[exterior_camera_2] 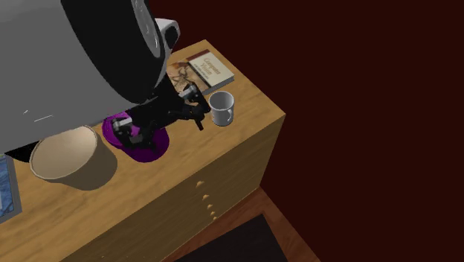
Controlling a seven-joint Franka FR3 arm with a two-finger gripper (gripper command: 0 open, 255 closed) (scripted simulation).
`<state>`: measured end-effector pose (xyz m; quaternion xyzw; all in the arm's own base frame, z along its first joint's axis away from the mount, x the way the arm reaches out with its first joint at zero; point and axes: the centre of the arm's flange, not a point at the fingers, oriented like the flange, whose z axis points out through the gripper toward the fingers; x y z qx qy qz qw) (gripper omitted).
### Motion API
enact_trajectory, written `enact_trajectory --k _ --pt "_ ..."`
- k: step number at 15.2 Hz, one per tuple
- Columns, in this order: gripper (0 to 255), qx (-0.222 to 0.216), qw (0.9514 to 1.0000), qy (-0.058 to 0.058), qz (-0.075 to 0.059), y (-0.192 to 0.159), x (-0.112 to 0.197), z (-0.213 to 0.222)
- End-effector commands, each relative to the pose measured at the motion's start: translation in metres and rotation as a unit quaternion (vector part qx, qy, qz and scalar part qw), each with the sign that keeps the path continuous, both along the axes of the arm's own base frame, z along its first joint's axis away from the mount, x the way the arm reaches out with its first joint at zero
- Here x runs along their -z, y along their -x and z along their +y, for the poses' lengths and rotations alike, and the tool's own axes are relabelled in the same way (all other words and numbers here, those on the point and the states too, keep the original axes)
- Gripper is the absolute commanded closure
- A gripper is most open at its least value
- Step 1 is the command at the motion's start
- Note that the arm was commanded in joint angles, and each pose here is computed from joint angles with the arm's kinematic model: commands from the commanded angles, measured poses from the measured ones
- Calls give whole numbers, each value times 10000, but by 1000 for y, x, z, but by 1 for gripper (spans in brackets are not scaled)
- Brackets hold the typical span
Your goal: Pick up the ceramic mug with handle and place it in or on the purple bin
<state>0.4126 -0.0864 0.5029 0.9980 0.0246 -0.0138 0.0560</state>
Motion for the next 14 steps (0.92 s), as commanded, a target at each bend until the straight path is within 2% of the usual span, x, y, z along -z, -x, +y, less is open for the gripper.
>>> enact_trajectory --k 1,14 --pt "0 -6 10000 -15 -28 -15 19 -16" --pt "0 -35 9998 -119 -183 -129 116 -97"
